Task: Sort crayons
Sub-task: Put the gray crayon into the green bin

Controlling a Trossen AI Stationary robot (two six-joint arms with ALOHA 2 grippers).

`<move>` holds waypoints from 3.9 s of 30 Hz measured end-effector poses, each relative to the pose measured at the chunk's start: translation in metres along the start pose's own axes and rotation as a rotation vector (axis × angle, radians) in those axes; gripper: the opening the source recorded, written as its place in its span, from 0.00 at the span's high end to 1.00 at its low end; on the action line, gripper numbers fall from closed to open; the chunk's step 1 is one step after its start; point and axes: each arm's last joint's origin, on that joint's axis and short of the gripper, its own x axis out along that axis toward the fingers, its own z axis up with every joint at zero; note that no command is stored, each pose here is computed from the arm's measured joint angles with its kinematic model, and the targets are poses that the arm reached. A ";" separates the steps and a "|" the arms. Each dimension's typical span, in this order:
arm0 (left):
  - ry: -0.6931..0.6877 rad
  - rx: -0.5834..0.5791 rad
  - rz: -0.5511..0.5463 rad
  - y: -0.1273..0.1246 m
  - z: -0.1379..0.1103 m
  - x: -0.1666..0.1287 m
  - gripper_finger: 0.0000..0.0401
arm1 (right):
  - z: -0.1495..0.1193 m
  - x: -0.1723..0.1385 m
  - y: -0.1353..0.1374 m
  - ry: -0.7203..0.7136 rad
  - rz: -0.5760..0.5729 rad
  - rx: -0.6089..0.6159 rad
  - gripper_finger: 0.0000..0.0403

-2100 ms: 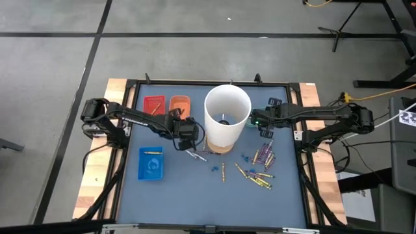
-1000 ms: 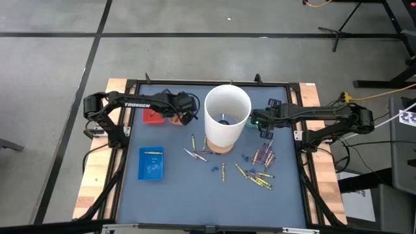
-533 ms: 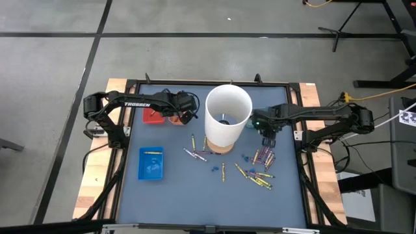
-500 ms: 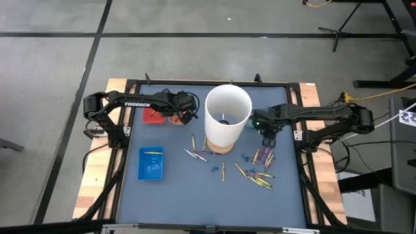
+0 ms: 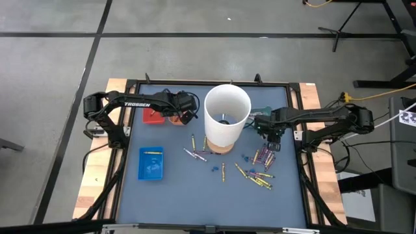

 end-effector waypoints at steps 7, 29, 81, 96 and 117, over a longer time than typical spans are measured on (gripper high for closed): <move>-0.002 -0.002 -0.001 0.000 0.000 0.000 0.75 | 0.000 0.000 0.000 -0.002 0.000 0.045 0.66; -0.010 -0.007 -0.004 -0.001 0.001 0.000 0.75 | 0.004 0.008 0.002 0.044 0.055 -0.140 0.66; -0.019 -0.061 -0.008 -0.001 0.002 0.000 0.75 | 0.021 0.044 0.005 0.188 0.135 -0.398 0.66; -0.019 -0.061 -0.008 -0.001 0.002 0.000 0.75 | 0.009 0.060 0.006 0.217 0.129 -0.403 0.66; -0.019 -0.061 -0.008 -0.001 0.002 0.000 0.75 | 0.009 0.060 0.006 0.223 0.122 -0.403 0.66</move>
